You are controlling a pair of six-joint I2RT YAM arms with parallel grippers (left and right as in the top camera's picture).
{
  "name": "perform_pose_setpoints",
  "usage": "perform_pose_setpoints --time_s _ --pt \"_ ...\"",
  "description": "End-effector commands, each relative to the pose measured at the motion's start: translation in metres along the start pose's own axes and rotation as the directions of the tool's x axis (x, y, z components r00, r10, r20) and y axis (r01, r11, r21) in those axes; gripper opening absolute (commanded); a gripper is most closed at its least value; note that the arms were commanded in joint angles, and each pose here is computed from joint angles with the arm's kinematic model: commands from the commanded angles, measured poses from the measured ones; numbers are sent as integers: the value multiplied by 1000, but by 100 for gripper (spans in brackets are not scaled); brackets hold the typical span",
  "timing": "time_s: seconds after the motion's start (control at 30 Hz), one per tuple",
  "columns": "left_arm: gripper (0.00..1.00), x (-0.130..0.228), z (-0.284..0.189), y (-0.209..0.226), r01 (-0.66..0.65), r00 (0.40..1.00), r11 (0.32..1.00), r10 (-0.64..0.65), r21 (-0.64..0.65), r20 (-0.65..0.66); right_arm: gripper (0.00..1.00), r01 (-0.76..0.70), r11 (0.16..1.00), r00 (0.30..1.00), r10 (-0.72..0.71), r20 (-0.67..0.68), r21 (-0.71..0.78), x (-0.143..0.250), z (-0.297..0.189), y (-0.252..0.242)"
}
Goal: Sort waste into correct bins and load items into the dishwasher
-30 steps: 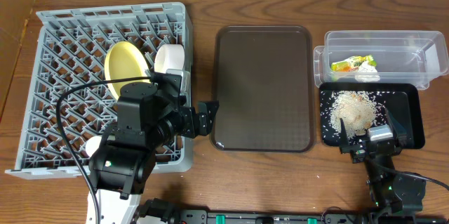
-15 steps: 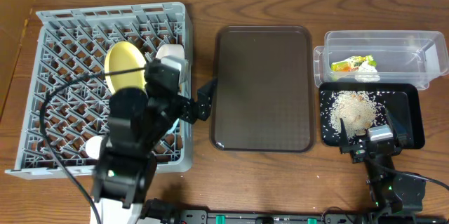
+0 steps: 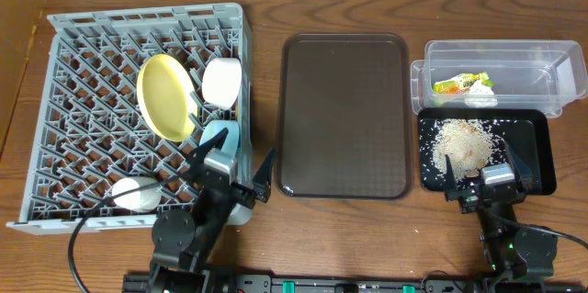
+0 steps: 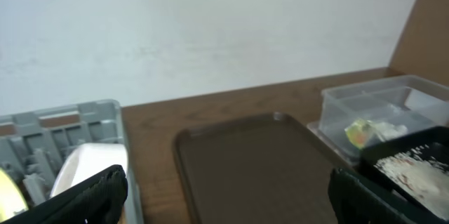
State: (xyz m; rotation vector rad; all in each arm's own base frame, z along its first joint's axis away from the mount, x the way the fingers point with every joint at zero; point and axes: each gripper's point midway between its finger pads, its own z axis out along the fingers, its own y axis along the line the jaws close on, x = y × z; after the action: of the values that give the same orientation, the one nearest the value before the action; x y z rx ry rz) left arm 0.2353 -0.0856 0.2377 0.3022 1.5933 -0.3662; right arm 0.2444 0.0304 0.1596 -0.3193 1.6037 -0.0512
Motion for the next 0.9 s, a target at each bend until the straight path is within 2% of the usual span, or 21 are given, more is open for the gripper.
perform_pose_setpoints --time_s 0.0,0.17,0.4,0.87 --pt "92 2 -12 14 -13 997 996 20 -93 78 99 -14 1000 1000 14 -4 14 1 0 -3" --pt "92 24 -14 30 -7 995 984 26 -180 101 99 -14 1000 1000 14 -4 14 1 0 -3" --pt "92 63 -7 42 -6 999 973 16 -232 41 99 -14 1000 1000 14 -4 14 1 0 -3" --pt "92 71 -7 42 -5 1000 973 8 -231 11 99 -14 1000 1000 14 -4 14 1 0 -3"
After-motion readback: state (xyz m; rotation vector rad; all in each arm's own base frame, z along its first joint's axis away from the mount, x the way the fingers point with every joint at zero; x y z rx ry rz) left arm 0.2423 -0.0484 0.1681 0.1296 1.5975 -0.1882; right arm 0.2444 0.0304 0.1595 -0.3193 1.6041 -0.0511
